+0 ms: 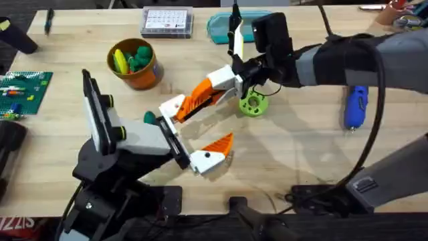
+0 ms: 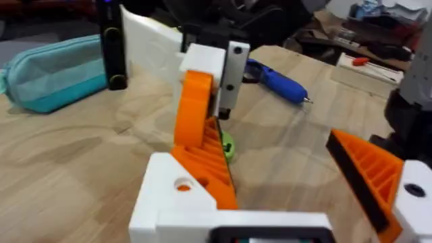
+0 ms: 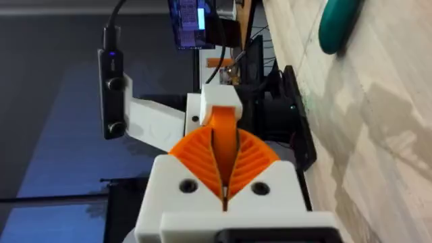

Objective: Pick up the gripper from the table and insert it into the empty holder that is missing its gripper. Then pick up a screw, insert it into the mounting hole, and use the screwdriver to tighten it. Finally, clean up the table by picking up the vegetable and placing it into the bucket.

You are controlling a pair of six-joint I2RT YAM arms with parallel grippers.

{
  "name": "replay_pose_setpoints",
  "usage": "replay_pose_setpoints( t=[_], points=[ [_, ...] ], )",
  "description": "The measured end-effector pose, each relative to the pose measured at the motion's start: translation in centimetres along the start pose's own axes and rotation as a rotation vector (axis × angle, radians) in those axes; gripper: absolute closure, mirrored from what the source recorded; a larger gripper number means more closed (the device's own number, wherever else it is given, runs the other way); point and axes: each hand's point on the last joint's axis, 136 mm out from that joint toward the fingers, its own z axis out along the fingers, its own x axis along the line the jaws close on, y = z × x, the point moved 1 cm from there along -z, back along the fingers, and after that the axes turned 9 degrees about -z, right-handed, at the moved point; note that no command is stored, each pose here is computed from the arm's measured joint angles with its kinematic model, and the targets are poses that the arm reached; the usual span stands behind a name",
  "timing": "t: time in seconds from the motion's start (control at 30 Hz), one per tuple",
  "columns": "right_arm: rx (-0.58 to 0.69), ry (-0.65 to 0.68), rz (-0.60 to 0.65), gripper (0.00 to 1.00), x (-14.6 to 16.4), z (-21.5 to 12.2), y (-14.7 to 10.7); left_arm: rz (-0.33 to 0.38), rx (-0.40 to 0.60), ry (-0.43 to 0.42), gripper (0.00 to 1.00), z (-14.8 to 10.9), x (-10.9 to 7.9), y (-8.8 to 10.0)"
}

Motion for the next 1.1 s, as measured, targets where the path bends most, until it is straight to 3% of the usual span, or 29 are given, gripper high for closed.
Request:
replay_pose_setpoints(
  t=[0.3,0.5,1.1],
  points=[
    [-0.073,-0.045,-0.092,0.985,0.4,0.2,2.2,0.007,-0.038,0.112,0.015,-0.1,1.8,0.7],
    [-0.102,-0.079,-0.076,0.986,0.1,1.3,2.8,0.004,-0.051,0.16,0.015,-0.2,2.6,0.8],
    [-0.103,-0.097,-0.066,0.988,0.0,2.7,2.6,-0.026,-0.05,0.15,0.015,-0.2,2.5,0.8]
  ],
)
